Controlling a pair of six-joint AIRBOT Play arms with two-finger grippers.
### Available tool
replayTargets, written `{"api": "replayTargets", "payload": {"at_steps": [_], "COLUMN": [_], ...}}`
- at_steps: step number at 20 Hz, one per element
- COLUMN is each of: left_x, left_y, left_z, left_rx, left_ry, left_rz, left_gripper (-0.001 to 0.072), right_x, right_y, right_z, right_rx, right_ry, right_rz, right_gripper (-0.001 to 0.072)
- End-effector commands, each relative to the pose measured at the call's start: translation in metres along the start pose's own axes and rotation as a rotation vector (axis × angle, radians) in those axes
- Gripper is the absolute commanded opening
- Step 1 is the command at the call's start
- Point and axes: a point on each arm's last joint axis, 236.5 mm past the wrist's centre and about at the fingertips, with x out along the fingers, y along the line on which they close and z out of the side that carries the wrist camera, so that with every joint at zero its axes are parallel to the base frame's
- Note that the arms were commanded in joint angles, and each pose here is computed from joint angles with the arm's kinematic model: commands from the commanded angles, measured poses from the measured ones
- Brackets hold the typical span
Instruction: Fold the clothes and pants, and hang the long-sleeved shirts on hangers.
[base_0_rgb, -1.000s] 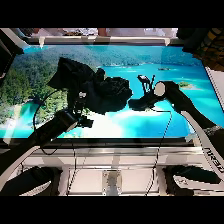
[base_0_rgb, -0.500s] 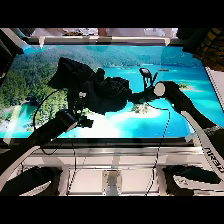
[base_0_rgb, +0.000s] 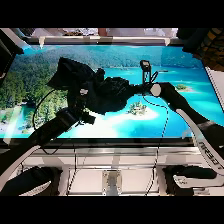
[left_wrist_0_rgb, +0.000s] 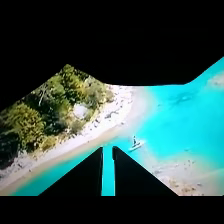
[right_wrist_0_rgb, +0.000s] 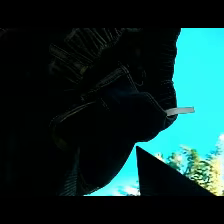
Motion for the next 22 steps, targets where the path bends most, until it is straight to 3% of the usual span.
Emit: {"api": "replayTargets", "payload": {"at_steps": [1,3,5,8,9,11,15,19,22], "left_x": [0.003,0.009,0.012,0.013,0.013,0.013,0.014,0.01,0.01], "left_y": [0.005,0.026,0.047,0.065,0.066,0.065,0.069,0.081,0.081], "left_z": [0.027,0.025,0.025,0.024,0.024,0.024,0.005,-0.023,-0.023], "left_rx": [0.049,0.009,-0.034,-0.07,-0.071,-0.045,0.076,0.318,0.477], "left_ry": [-0.111,-0.09,-0.082,-0.077,-0.076,-0.074,0.011,0.154,0.166], "left_rz": [0.008,0.042,0.074,0.101,0.103,0.103,0.121,0.152,0.14], "left_gripper": [0.0133,0.0304,0.0303,0.0303,0.0303,0.0303,0.0303,0.0303,0.0303], "right_x": [0.038,0.057,0.069,0.078,0.081,0.083,0.044,-0.075,-0.165], "right_y": [-0.009,-0.008,-0.007,-0.002,-0.003,-0.004,-0.01,-0.062,-0.116], "right_z": [-0.014,-0.019,-0.018,-0.016,-0.022,-0.037,-0.001,0.072,0.075], "right_rx": [0.004,0.017,0.017,0.039,0.043,0.048,-0.019,-0.168,-0.092], "right_ry": [0.07,0.129,0.163,0.18,0.2,0.258,0.24,0.142,0.139], "right_rz": [-0.01,-0.001,0.003,0.021,0.022,0.022,-0.002,-0.225,-0.358], "right_gripper": [0.0523,0.0529,0.0522,0.0409,0.0318,0.0025,0.0023,0.0023,0.0023]}}
